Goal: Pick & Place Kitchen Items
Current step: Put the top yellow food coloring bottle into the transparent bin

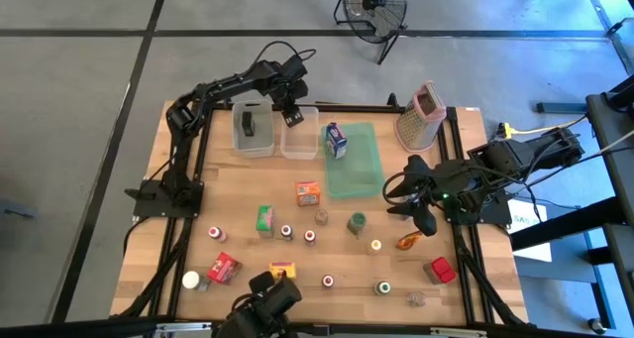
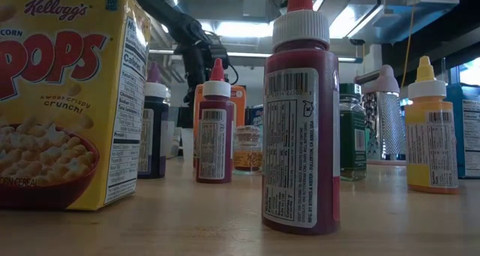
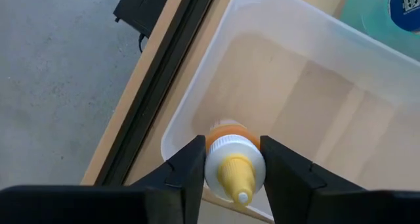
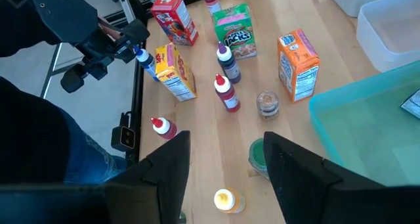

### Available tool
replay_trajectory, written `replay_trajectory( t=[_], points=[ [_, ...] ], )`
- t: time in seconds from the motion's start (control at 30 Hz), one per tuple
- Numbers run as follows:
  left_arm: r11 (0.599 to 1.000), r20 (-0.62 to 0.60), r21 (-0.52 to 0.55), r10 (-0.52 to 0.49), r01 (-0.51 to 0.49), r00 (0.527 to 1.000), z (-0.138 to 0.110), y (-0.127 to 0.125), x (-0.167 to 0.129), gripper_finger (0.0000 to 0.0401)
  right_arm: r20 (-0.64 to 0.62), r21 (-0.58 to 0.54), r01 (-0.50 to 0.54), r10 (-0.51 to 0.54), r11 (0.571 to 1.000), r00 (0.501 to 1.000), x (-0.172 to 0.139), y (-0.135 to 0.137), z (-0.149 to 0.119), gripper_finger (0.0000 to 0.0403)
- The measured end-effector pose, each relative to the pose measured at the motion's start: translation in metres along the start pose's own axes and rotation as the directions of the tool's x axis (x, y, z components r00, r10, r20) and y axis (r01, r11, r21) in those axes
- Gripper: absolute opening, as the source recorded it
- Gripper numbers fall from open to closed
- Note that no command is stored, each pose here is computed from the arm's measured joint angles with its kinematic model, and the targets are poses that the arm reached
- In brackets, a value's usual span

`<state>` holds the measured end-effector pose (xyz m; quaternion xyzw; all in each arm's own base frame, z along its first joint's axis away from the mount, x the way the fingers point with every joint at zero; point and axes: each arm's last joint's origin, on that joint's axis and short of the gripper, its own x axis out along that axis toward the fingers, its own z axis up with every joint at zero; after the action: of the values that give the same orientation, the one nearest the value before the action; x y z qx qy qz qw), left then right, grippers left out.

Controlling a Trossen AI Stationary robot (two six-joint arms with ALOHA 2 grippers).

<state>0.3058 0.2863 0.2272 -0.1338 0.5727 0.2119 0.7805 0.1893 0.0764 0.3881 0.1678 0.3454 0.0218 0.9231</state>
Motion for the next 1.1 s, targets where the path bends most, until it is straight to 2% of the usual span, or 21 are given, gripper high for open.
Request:
replay_trajectory(
  t=[0.4,0.57,0.8,0.97,1.1],
  points=[
    [1.000,0.001,-0.003,-0.002,0.002,1.000,0.000,0.000,0.000,0.0133,0.000,0.000,-0.001,0.001,1.000,1.000,0.000,0.000,0.000,0.0195],
    [0.999,0.020,-0.001,-0.042,0.042,0.999,0.001,-0.001,0.000,0.0133,-0.002,0.000,-0.003,0.003,1.000,1.000,0.000,0.000,0.000,0.0195],
    [0.999,0.043,0.031,-0.041,0.039,0.998,0.004,-0.003,0.000,0.0131,-0.002,0.000,-0.003,0.003,1.000,1.000,0.000,0.000,0.000,0.0195],
    [0.999,0.112,0.040,-0.034,0.029,0.993,0.011,-0.002,-0.001,0.0130,-0.001,0.000,-0.003,0.003,1.000,1.000,0.000,0.000,0.000,0.0195],
    [0.997,0.179,0.042,-0.076,0.070,0.981,0.017,-0.004,-0.002,0.0130,-0.001,0.000,-0.002,0.002,1.000,1.000,0.000,0.000,0.000,0.0195]
  ],
)
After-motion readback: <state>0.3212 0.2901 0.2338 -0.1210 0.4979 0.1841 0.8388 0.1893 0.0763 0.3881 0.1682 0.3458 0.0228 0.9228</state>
